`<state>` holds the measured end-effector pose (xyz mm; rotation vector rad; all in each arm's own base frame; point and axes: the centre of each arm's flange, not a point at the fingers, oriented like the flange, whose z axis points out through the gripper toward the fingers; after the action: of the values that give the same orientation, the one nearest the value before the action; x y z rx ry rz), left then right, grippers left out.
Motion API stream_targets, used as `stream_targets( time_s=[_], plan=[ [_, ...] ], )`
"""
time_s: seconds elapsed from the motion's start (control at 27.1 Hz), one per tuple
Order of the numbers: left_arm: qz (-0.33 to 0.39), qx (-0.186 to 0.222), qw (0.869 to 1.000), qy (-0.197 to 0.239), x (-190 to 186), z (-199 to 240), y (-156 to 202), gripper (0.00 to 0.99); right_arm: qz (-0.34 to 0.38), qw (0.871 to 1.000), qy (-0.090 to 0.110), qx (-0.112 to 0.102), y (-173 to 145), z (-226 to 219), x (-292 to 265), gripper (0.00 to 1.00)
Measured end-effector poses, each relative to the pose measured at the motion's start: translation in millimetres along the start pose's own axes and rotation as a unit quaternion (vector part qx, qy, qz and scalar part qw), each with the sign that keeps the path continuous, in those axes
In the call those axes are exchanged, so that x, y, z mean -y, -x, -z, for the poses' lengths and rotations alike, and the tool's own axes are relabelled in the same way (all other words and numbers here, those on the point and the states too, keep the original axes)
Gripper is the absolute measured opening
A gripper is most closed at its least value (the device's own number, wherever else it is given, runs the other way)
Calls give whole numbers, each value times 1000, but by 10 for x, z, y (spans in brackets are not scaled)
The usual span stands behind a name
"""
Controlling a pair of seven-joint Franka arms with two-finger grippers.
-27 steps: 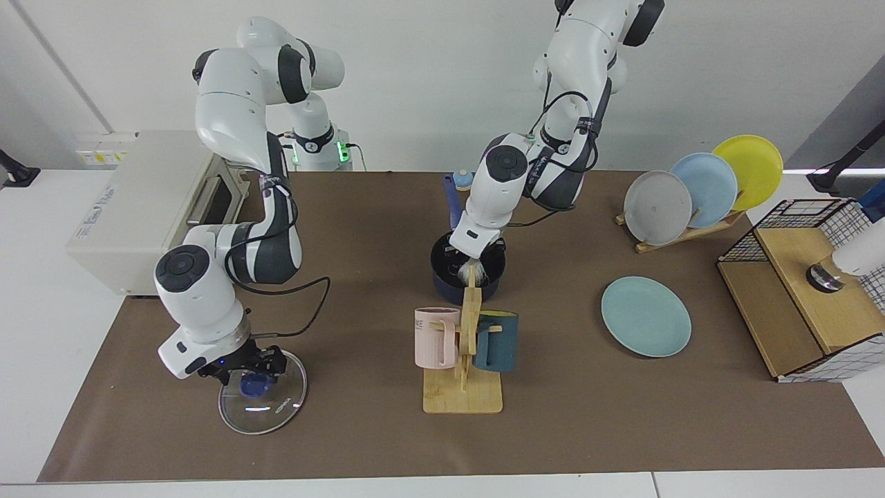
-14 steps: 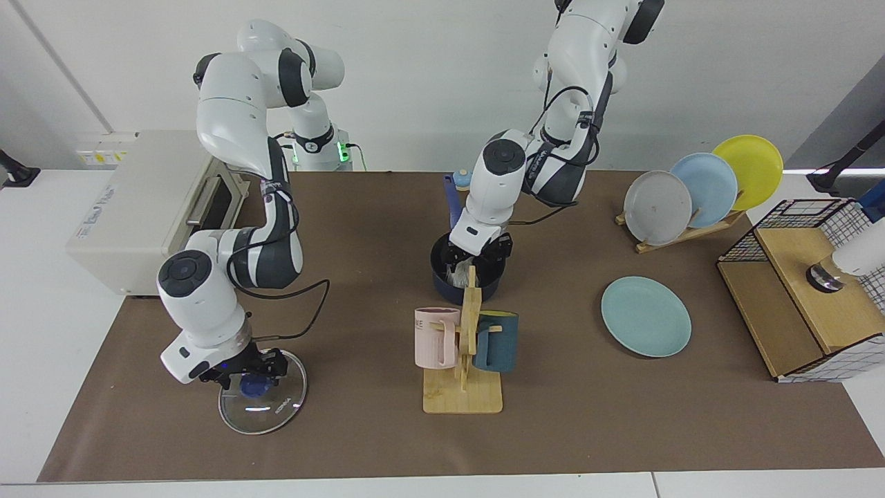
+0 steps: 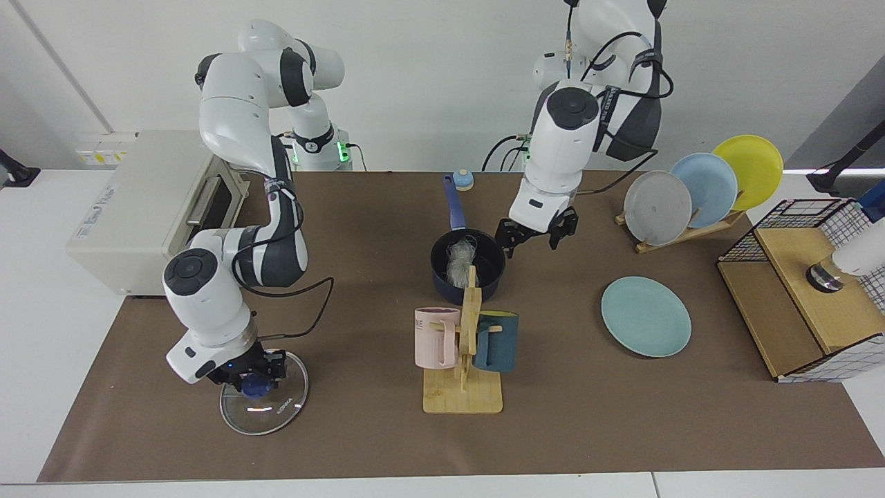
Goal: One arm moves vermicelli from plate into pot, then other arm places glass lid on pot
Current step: 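Release the vermicelli with the left gripper while the right gripper lifts the lid, then carry the glass lid over the saucepan with the right gripper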
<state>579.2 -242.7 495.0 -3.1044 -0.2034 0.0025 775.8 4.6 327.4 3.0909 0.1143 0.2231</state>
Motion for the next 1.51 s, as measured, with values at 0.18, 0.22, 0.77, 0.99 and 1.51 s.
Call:
stream_targets(
  time_s=[0.18,0.22,0.77,0.99,1.51],
  plan=[
    [-28,7,1000,-9,564,307,-160,991,0,1000,0,-3,-12,34,-2,661],
    [-33,9,999,-8,680,360,-176,991,0,1000,0,-5,-19,58,-2,661],
    [-81,15,997,7,2072,927,-198,991,-16,1000,-1,-13,247,1486,133,661],
    [-77,8,996,33,2196,1093,-26,991,-42,998,-2,37,651,2150,575,661],
    [-76,13,997,29,2235,1044,35,991,-97,994,0,59,1532,2616,2200,661]
  ],
)
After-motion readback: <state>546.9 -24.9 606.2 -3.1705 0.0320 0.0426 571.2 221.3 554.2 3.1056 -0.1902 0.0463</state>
